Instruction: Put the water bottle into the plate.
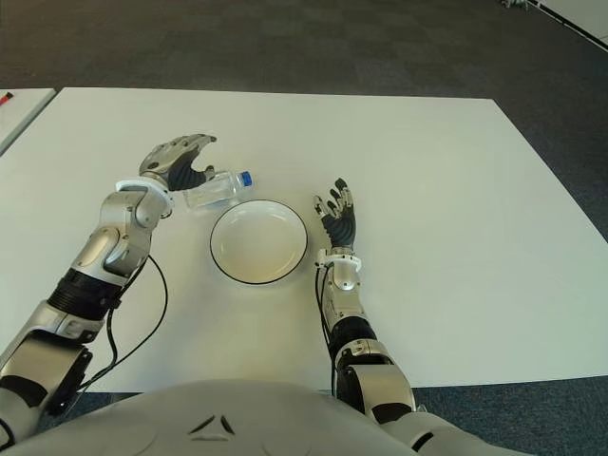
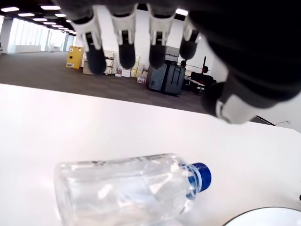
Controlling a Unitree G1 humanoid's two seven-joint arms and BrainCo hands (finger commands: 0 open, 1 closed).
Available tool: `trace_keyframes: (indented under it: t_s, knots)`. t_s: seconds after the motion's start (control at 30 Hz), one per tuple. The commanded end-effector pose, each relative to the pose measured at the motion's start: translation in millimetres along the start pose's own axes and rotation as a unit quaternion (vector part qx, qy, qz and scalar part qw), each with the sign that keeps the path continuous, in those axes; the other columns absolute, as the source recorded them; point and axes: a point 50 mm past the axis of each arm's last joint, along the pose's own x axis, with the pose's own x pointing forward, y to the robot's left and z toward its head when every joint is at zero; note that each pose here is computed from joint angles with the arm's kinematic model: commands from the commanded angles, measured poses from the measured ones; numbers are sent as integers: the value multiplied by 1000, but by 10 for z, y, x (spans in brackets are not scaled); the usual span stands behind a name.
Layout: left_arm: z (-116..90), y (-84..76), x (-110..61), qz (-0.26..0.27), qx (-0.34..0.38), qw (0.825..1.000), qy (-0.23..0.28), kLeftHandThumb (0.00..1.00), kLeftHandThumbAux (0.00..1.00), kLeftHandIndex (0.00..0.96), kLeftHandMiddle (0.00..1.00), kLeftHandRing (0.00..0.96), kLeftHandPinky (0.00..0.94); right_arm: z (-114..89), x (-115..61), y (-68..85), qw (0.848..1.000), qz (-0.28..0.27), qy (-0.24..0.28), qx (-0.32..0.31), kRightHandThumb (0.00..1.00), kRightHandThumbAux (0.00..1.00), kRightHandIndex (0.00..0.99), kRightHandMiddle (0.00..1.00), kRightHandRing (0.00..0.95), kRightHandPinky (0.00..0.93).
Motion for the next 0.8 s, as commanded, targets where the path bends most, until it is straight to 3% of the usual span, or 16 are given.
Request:
trace_keyframes:
  t_s: [0.03, 0.5, 0.8]
  knots:
    - [-13, -36, 32, -22, -1, 1000, -2, 532, 472, 0, 50, 62, 123, -311, -229, 23, 996, -10, 85, 8, 56, 724, 83, 91, 93, 135]
    - [-59, -94, 55, -34, -12, 999, -14, 532, 492, 0, 3, 5, 68, -305, -234, 31, 997, -10, 81, 8, 48, 723, 79, 89, 91, 136]
    - [-113, -157, 68, -35, -13, 999, -25, 169, 695, 0, 0, 0, 41, -310, -230, 26, 996, -11, 84, 6, 52, 714, 81, 91, 93, 136]
